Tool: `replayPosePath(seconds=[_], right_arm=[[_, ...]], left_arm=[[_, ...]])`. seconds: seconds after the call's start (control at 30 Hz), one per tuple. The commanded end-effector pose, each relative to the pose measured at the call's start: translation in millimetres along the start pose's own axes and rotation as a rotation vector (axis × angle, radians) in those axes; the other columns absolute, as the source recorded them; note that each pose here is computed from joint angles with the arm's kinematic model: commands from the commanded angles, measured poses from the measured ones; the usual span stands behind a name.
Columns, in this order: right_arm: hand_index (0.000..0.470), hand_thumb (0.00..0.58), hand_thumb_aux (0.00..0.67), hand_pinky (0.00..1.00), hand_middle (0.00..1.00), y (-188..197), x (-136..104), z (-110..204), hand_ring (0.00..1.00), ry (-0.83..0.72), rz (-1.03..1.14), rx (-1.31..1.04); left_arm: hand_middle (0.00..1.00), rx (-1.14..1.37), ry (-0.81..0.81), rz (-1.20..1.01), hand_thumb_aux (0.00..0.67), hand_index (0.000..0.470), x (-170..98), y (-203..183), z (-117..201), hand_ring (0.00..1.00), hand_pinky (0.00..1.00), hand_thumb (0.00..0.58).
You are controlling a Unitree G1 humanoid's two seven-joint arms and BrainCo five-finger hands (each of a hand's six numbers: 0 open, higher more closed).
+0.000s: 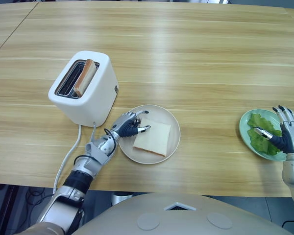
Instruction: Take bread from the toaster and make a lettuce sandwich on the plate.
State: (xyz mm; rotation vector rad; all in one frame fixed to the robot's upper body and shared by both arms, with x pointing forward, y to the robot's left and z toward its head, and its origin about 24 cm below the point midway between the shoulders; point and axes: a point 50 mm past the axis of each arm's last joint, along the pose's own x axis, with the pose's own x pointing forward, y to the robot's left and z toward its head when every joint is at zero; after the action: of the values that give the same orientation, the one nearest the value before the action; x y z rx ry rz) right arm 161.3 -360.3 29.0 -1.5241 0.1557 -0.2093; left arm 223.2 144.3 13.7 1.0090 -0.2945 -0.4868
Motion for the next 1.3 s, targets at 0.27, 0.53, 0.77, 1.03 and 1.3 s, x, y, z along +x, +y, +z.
replayPosePath(seconds=[0.27,0.53,0.77,1.03,1.3], right_arm=[[0.128,0.278,0.187,0.00,0.00,27.3,-4.0,-32.6,0.00,0.168,0.165,-0.124],[0.460,0.580,0.670,0.00,0.00,19.4,-1.9,-31.9,0.00,0.138,0.091,-0.149],[0.460,0.580,0.670,0.00,0.00,-2.9,8.9,-13.9,0.00,0.040,-0.080,-0.155],[0.460,0.580,0.670,0.00,0.00,-63.3,12.1,123.8,0.00,-0.453,-0.271,0.187],[0.460,0.580,0.670,0.00,0.00,-19.9,-28.4,242.3,0.00,-0.972,0.101,0.422]], left_arm=[[0.00,0.096,-0.066,0.263,0.000,0.000,-12.7,44.3,27.8,0.00,0.00,0.000],[0.00,0.091,-0.022,0.327,0.000,0.000,-20.0,55.2,20.9,0.00,0.00,0.000],[0.00,0.087,-0.018,0.352,0.000,0.000,-20.7,57.2,19.4,0.00,0.00,0.000],[0.00,0.081,-0.054,0.517,0.000,0.000,-26.1,78.0,23.5,0.00,0.00,0.000],[0.00,0.117,-0.010,0.715,0.000,0.000,-37.8,106.1,17.7,0.00,0.00,0.000]])
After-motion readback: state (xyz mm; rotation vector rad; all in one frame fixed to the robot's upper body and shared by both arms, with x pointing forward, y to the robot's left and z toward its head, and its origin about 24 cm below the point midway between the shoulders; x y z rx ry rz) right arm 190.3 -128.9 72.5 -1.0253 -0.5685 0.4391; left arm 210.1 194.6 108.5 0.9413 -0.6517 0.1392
